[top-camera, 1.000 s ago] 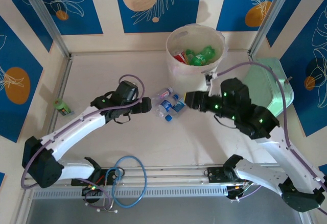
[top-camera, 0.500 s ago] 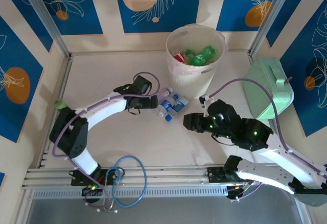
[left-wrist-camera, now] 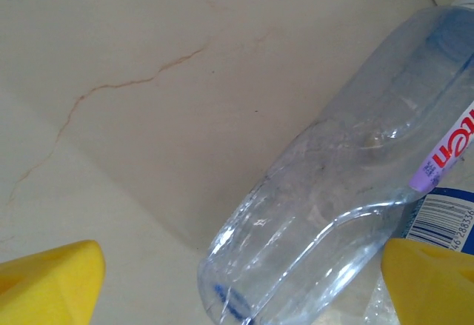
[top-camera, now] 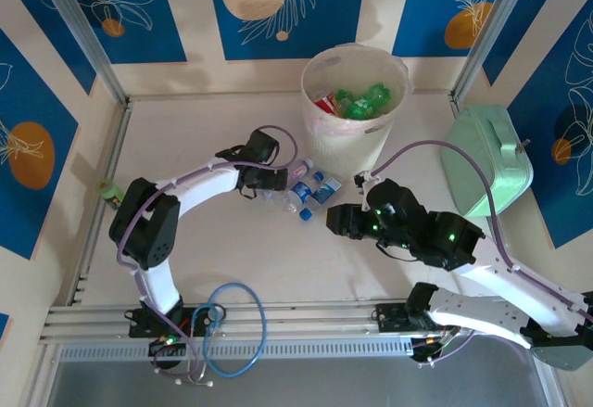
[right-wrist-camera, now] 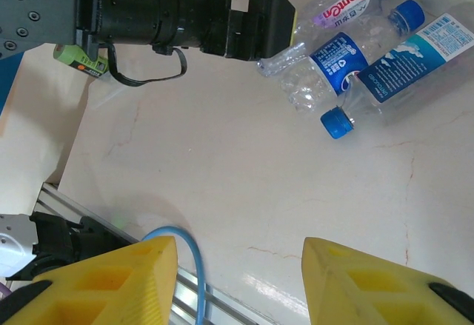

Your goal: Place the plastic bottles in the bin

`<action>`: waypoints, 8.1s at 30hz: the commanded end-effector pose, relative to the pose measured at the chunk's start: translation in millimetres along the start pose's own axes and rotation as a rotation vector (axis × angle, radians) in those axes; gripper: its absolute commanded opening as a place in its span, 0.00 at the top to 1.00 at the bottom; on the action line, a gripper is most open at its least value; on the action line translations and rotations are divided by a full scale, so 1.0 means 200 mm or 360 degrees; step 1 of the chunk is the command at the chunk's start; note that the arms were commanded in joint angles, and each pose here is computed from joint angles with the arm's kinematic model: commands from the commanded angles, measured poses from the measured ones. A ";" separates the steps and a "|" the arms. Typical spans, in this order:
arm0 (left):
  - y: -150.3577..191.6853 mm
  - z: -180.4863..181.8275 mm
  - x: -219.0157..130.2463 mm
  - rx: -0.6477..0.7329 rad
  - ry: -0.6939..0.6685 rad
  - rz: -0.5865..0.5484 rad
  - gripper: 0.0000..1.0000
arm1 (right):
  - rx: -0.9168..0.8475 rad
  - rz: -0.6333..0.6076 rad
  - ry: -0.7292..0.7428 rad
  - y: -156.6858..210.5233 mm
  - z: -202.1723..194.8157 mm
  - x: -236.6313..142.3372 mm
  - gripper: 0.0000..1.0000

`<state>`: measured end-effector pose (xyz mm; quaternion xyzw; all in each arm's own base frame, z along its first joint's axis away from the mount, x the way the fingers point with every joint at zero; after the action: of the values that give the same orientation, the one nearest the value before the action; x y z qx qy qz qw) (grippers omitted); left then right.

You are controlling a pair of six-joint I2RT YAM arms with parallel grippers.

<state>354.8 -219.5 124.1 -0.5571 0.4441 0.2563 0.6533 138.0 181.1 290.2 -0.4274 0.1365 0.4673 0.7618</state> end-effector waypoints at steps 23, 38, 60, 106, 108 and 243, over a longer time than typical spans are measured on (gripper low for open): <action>0.04 -0.12 0.17 0.0211 0.0218 0.0195 0.07 | 0.0020 -0.0047 -0.0047 -0.03 0.05 -0.01 0.51; 0.05 -0.09 0.25 0.0228 0.0136 0.0222 0.31 | 0.0024 -0.0063 -0.0058 -0.04 0.06 -0.03 0.51; 0.11 -0.15 -0.60 0.0208 0.0494 -0.0296 0.49 | 0.0055 -0.0249 -0.0152 -0.29 0.19 -0.19 0.45; 0.21 -0.38 -1.25 0.0580 0.1165 -0.0798 0.42 | 0.0152 -0.0156 -0.0392 -0.72 0.41 0.00 0.70; 0.20 -0.38 -1.24 0.0563 0.1154 -0.0796 0.32 | 0.0147 -0.0169 -0.0407 -0.73 0.41 -0.02 0.74; 0.21 -0.53 -0.65 0.0387 0.0833 -0.0181 0.45 | 0.0344 -0.0314 -0.0132 -0.31 -0.04 -0.34 0.43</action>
<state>245.4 -286.8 194.7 -0.5567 0.5829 0.0745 0.5872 146.5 113.2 340.8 -0.3457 0.1344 0.3910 0.8423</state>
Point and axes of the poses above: each hand's point on the last joint's axis, 136 mm out from that joint toward the fingers, its own x axis out along the fingers, its own z axis along the line the jaws close on, y = z × x, the point moved 5 cm from there along -x, back along the fingers, and after that the axes turned 7 degrees about x, right-handed, at the moved point
